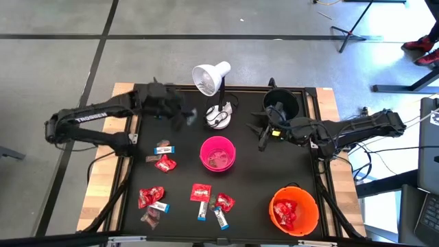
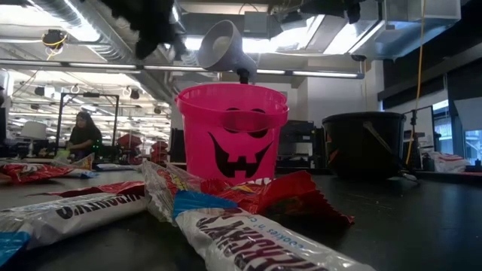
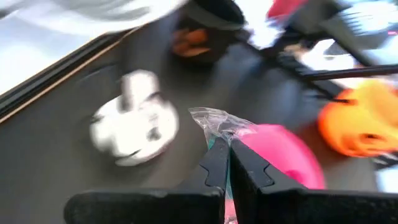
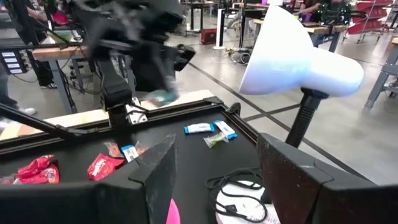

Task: Sort candy
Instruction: Put the blue gummy into the pink bucket

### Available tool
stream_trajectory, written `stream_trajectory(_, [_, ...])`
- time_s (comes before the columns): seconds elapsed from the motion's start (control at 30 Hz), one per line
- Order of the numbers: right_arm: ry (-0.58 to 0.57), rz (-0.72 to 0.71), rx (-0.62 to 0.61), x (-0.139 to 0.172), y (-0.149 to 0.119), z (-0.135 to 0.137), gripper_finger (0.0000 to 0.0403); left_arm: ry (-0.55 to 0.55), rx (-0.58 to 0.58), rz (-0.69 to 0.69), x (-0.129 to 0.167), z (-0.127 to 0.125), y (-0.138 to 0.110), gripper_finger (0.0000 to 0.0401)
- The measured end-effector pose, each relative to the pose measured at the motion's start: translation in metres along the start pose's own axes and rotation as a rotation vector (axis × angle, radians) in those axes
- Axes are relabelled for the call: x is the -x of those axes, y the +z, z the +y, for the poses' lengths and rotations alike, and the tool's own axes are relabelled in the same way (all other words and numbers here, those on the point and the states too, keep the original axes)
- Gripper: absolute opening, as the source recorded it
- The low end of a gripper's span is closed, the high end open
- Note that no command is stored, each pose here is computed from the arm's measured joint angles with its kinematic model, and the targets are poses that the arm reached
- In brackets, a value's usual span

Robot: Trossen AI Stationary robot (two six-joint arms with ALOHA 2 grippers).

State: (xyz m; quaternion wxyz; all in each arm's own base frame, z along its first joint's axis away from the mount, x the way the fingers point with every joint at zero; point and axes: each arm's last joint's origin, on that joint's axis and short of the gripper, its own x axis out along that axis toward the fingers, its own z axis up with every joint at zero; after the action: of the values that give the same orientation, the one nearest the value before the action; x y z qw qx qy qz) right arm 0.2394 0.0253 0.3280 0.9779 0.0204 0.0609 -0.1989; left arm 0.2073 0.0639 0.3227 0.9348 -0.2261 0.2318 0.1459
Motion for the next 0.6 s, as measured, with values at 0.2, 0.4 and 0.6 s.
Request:
stream_trajectory(0.2, [0.002, -0.018, -0.012, 0.000, 0.002, 0.000, 0.0216, -0.123, -0.109, -0.053, -0.019, -0.058, -0.014, 0.0000])
stream_trajectory(0.4, [0.068, -0.029, -0.075, 0.000, 0.004, 0.002, 0.0216, -0.071, -0.176, -0.019, -0.047, -0.086, -0.038, 0.0000])
stream_trajectory(0.6, [0.092, -0.022, -0.120, 0.000, 0.004, 0.003, 0.0216, -0.065, -0.166, 0.016, -0.076, -0.095, -0.052, 0.0000])
